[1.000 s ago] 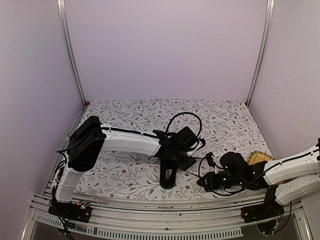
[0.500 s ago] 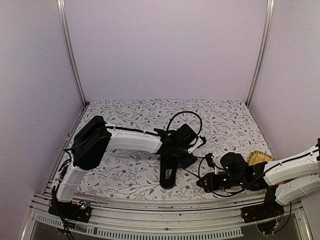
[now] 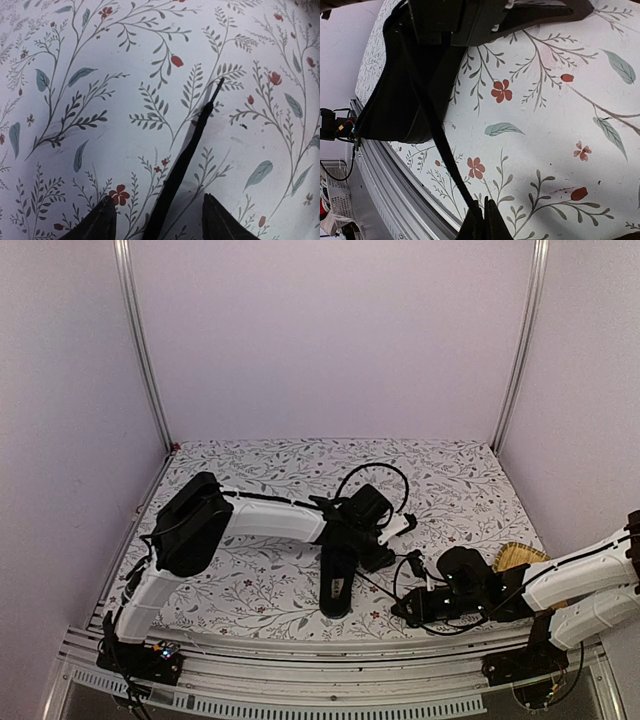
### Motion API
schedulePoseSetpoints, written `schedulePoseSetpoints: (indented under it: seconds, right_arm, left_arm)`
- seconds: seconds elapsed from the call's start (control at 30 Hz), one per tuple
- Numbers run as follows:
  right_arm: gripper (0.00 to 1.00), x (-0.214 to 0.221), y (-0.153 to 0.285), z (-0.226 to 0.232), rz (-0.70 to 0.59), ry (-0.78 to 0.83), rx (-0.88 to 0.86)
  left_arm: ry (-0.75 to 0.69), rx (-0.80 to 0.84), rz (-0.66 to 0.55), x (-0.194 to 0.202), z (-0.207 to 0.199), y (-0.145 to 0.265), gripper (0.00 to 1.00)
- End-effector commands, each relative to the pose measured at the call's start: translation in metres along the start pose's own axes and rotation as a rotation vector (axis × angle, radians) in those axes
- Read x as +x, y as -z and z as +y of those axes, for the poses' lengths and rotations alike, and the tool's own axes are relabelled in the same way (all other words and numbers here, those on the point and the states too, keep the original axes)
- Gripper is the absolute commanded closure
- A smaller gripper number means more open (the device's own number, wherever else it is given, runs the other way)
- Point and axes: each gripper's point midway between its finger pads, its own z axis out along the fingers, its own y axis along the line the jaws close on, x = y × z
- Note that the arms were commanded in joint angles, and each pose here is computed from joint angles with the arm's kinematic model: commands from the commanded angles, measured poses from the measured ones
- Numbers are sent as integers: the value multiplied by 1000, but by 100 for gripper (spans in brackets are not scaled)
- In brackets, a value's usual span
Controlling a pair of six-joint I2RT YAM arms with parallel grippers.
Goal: Tie the shoes
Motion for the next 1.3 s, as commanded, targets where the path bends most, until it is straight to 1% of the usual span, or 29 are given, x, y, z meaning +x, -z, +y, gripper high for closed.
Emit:
schedulePoseSetpoints:
  seconds: [0.0, 0.07, 0.1, 0.13, 0.23, 0.27, 0.3, 0.37, 0.47, 0.53, 0.63, 0.7, 0.73, 0.8, 0.93, 1.03, 1.17, 1.27]
  right_arm:
    - [98, 0, -3, 6, 7, 0, -19]
    - [98, -1, -3, 7, 4, 2, -21]
    - [98, -2, -3, 8, 2, 3, -21]
    - [98, -2, -3, 8, 1, 4, -22]
    - [98, -5, -3, 11, -5, 7, -26]
    - [98, -5, -3, 11, -7, 7, -26]
    - [98, -6, -3, 11, -10, 6, -25]
    - [98, -8, -2, 11, -15, 6, -20]
    - [98, -11, 0, 10, -26, -2, -5]
    - [98, -15, 3, 11, -44, -8, 6]
    - [98, -22, 7, 13, -67, -12, 19]
    - [98, -29, 10, 17, -83, -12, 21]
    - [97, -31, 11, 20, -89, -11, 21]
    - [98, -38, 13, 24, -99, -6, 25]
    - [98, -54, 15, 31, -111, 22, 92]
    - [98, -74, 17, 38, -141, 62, 147]
    - [97, -103, 10, 52, -160, 111, 171]
    - [97, -125, -2, 57, -164, 144, 187]
  left_arm:
    - [-31, 49, 10, 6, -2, -11, 46]
    - [-42, 45, 28, 11, -2, -15, 52]
    - [-49, 41, 38, 14, -1, -17, 57]
    - [-55, 36, 47, 16, -1, -19, 63]
    - [-64, 1, 65, 23, 5, -22, 89]
    - [-63, -8, 63, 23, 7, -21, 96]
    - [-57, -15, 59, 23, 8, -20, 100]
    - [-30, -38, 27, 14, 12, -13, 100]
    - [34, -119, -83, -17, 28, 12, 100]
    - [94, -150, -169, -40, 37, 38, 100]
    - [190, -150, -291, -66, 46, 81, 100]
    - [253, -132, -353, -75, 49, 109, 100]
    - [277, -125, -365, -71, 50, 120, 100]
    - [319, -121, -433, -78, 53, 160, 100]
    - [418, -108, -494, -58, 61, 209, 100]
    - [480, -100, -522, -39, 67, 239, 100]
    - [512, -71, -525, -17, 65, 263, 100]
    - [532, -29, -520, 1, 60, 269, 100]
